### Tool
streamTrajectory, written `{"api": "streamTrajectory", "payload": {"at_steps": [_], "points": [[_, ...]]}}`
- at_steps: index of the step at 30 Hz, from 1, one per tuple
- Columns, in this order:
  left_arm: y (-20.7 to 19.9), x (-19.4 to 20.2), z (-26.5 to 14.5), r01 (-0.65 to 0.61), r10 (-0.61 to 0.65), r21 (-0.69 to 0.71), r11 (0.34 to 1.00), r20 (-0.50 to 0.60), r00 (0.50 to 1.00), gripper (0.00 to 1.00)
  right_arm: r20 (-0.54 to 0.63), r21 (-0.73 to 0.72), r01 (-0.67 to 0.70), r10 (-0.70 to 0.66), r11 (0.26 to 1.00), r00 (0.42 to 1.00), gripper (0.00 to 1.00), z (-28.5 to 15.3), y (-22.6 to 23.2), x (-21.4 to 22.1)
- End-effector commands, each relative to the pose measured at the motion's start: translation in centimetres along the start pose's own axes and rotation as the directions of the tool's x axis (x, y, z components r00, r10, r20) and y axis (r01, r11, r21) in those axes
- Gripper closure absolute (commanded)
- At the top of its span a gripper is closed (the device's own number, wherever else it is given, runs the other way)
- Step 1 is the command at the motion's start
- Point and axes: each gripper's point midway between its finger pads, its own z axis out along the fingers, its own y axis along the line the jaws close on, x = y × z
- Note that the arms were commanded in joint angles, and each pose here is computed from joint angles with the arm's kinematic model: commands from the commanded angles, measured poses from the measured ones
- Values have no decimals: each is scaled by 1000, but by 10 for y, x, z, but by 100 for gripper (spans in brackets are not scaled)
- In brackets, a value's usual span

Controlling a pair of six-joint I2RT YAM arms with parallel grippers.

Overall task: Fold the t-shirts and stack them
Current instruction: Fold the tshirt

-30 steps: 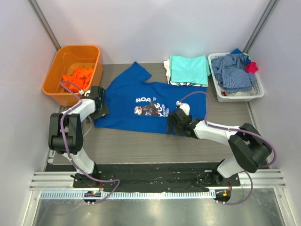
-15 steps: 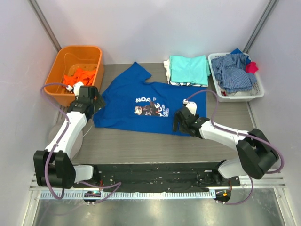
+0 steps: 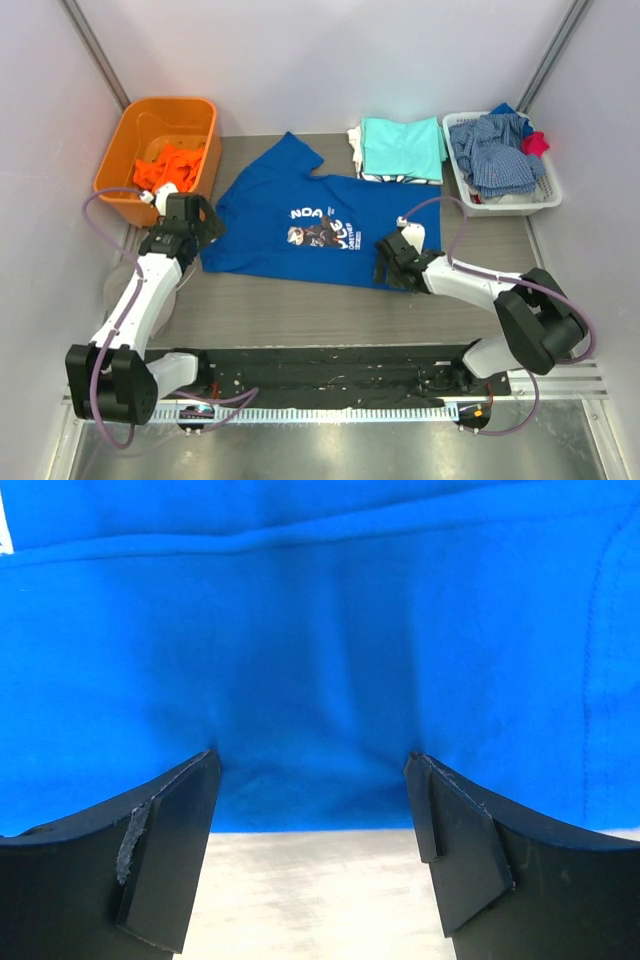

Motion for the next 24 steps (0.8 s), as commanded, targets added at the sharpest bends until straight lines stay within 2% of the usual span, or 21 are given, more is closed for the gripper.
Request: {"api": "streamTrajectory", "payload": {"at_steps": [1, 6, 9, 11, 14, 17, 18, 20, 24], "points": [[-5, 4, -13, 26, -27, 61, 998, 8, 1000, 0, -63, 77, -69, 74, 995, 995, 17, -14, -26, 21], [-3, 22, -16, 14, -14, 74, 997, -8, 1000, 0, -61, 99, -100, 107, 990, 992, 17, -33, -38, 21], [-5, 30, -20, 10, -9, 92, 996, -13, 1000, 0, 6, 85, -125, 125, 989, 992, 17, -51, -38, -1], [-7, 29, -24, 6, -6, 106, 994, -3, 1000, 0, 61, 21, -133, 131, 991, 990, 17, -65, -27, -25], [-10, 20, -32, -6, 3, 124, 992, 20, 1000, 0, 107, -104, -114, 125, 988, 986, 17, -79, 6, -52], [-15, 6, -43, -18, 12, 143, 990, 42, 999, 0, 126, -99, -57, 69, 993, 990, 16, -77, 32, -69], [-16, 4, -43, -35, 30, 141, 989, 41, 999, 0, 103, -74, -8, 16, 997, 995, 16, -68, 46, -61], [-19, -3, -49, -54, 48, 146, 988, 40, 998, 0, 137, -100, 8, 6, 995, 991, 14, -72, 76, -75], [-20, -3, -49, -83, 79, 147, 986, 31, 996, 0, 132, -136, 39, -20, 990, 991, 14, -55, 138, -69]]}}
